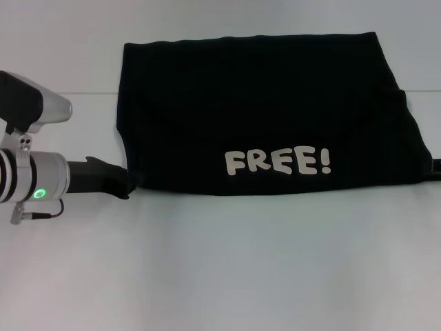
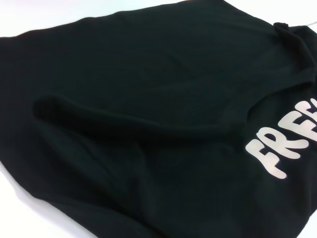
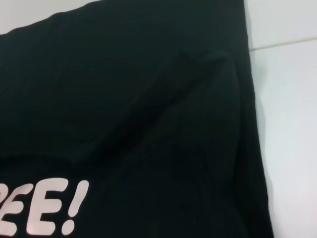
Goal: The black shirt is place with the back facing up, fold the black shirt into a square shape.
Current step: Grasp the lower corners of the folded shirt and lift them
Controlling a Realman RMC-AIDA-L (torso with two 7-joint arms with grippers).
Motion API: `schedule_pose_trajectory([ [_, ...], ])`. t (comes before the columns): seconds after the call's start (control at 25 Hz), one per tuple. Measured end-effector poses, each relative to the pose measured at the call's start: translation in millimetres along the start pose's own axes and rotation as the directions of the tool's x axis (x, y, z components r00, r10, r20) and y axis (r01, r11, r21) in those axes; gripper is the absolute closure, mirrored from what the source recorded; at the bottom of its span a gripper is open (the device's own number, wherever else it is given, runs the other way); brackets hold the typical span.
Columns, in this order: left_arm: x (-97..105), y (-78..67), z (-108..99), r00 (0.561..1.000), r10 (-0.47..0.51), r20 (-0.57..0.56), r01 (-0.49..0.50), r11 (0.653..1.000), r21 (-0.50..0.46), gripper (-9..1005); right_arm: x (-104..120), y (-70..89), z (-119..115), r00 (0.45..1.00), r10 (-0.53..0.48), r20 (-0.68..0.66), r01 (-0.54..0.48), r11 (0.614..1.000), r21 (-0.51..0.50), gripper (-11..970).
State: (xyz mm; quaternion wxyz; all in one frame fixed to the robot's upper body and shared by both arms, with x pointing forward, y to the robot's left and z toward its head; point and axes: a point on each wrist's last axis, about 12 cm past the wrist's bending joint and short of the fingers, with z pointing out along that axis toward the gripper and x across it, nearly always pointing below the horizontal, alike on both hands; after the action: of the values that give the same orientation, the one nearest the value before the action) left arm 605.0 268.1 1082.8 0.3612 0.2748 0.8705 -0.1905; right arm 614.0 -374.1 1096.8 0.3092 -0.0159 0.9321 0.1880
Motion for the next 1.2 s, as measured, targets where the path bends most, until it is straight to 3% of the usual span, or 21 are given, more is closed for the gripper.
schedule_pose_trajectory([
  [0.4, -5.2, 1.4, 0.5, 1.0, 0.009, 0.005, -0.009, 1.0, -0.004, 968, -0.6, 8.6, 15.8, 0.999, -0.035, 0.002, 0.035, 0.999, 0.039, 393],
  [0.6, -5.7, 1.7, 0.5, 1.0, 0.009, 0.007, -0.009, 1.0, -0.006, 969, 0.6, 12.5, 22.3, 0.999, -0.053, -0.012, 0.053, 0.997, 0.047, 612],
  [0.92, -5.3, 1.8, 0.5, 1.0, 0.005, 0.008, -0.005, 1.0, -0.007, 968, 6.1, 8.2, 16.7, 0.999, -0.046, -0.014, 0.046, 0.999, 0.026, 783],
  [1.2, 4.0, 2.9, -11.7, 0.997, -0.074, 0.019, 0.073, 0.997, 0.04, 969, 15.1, -1.8, 2.0, 1.0, -0.026, -0.008, 0.026, 1.0, -0.016, 892],
])
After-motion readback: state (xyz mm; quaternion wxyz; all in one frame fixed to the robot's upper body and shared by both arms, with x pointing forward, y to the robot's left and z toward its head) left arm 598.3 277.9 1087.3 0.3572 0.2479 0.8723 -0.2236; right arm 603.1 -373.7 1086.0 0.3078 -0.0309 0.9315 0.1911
